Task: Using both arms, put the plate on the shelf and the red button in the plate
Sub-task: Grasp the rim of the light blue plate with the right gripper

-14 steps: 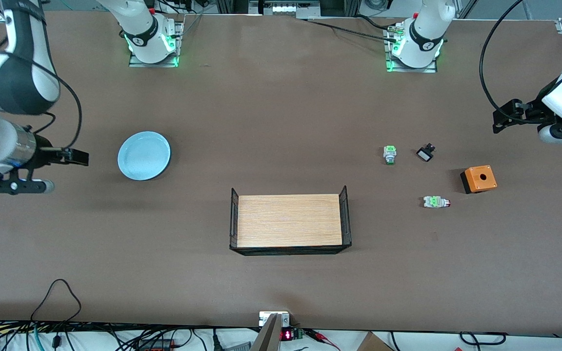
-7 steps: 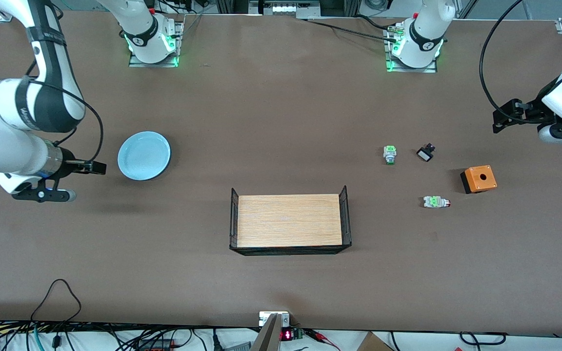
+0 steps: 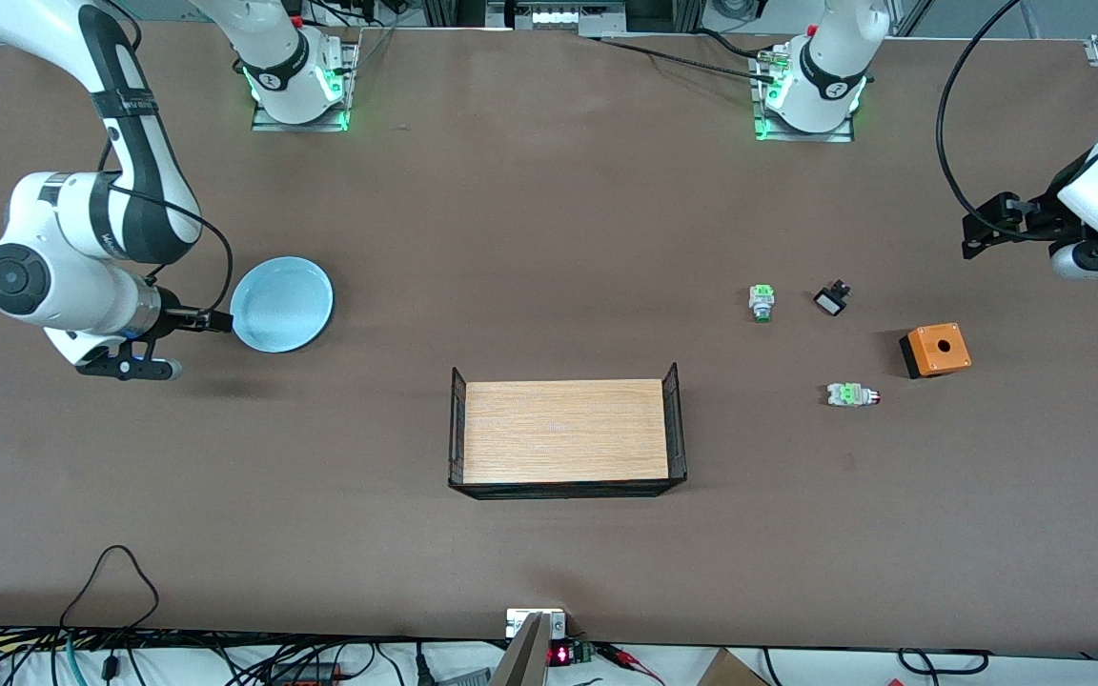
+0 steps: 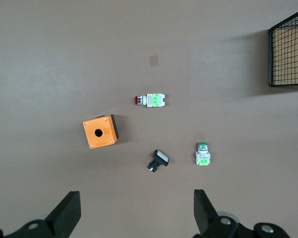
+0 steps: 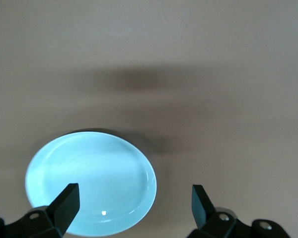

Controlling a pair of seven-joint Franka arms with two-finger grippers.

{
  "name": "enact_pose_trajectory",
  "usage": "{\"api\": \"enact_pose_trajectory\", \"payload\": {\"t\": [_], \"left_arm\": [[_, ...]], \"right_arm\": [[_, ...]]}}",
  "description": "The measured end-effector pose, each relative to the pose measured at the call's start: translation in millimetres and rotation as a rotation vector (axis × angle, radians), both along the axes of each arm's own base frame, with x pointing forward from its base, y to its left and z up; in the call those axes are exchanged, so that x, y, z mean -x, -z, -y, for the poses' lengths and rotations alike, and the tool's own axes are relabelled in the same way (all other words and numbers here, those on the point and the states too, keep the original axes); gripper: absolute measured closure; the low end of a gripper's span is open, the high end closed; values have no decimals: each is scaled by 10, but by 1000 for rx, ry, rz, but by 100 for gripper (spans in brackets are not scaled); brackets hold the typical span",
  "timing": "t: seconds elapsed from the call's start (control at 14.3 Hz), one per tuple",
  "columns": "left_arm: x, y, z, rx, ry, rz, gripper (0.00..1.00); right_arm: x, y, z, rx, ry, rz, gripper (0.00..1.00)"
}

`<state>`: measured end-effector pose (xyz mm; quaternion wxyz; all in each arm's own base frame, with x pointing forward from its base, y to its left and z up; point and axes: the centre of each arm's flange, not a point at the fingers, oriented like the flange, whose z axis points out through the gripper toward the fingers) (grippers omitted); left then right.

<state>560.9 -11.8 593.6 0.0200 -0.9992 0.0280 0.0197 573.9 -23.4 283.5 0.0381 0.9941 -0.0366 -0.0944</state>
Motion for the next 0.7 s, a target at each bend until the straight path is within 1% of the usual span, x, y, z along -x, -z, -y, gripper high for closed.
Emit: {"api": "enact_pose_trajectory", "payload": {"t": [0.14,0.28,0.49,0.7], "left_arm": [[2,2,0,0,0,-2,0],[4,3,0,0,0,-3,0],[4,3,0,0,0,-4,0],[4,-2,5,0,1,-3,0]], "right_arm": [[193,226,131,-13,-26,11,0],[346,393,178,-23,-51,2,0],[525,580,146,-43,-41,-25,0],[660,728,131,-50,-36,-21,0]]}}
